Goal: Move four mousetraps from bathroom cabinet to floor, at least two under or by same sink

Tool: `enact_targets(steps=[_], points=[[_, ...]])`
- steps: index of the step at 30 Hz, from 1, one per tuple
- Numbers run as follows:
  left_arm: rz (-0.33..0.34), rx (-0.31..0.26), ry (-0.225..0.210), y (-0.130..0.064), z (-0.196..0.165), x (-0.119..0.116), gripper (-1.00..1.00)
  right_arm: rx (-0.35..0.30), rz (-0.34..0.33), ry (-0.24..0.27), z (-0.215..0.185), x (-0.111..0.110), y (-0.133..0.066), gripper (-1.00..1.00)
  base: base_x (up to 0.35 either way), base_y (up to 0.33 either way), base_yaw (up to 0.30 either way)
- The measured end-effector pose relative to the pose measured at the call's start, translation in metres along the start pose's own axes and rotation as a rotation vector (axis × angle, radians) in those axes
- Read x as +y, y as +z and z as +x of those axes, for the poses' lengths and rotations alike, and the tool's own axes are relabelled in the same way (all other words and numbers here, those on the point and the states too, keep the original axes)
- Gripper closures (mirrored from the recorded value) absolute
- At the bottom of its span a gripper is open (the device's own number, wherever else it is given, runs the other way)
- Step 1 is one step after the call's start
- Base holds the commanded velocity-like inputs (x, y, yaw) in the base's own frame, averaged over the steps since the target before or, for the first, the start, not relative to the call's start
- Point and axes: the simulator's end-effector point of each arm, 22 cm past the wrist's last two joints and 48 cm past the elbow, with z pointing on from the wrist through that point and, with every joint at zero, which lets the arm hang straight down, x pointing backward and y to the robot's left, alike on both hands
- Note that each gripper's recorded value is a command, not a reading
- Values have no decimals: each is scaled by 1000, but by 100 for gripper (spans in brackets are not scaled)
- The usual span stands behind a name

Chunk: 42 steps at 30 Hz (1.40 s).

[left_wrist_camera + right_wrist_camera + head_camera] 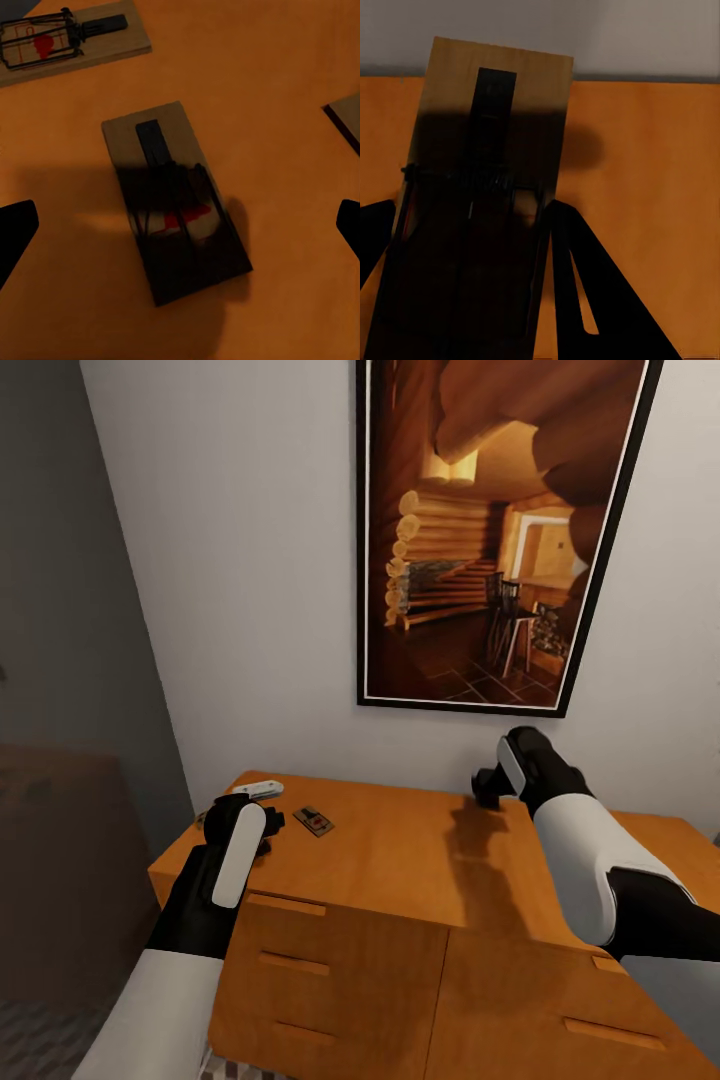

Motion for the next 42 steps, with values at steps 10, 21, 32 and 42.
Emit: enact_targets(steps=[10,21,32,42], points=[[0,4,-1,0,1,0,-100,11,0,-2,4,-1,2,100,0,0,0],[6,4,0,0,1,-2,-100,8,-18,-3,3,7,1,100,0,0,0],[4,2,1,0,1,-1,-100,-10,-36,-86,0,25,-2,100,0,0,0],[4,0,1,0,0,-1,-100,-21,-66,-171,-1,44,-5,100,0,0,0]])
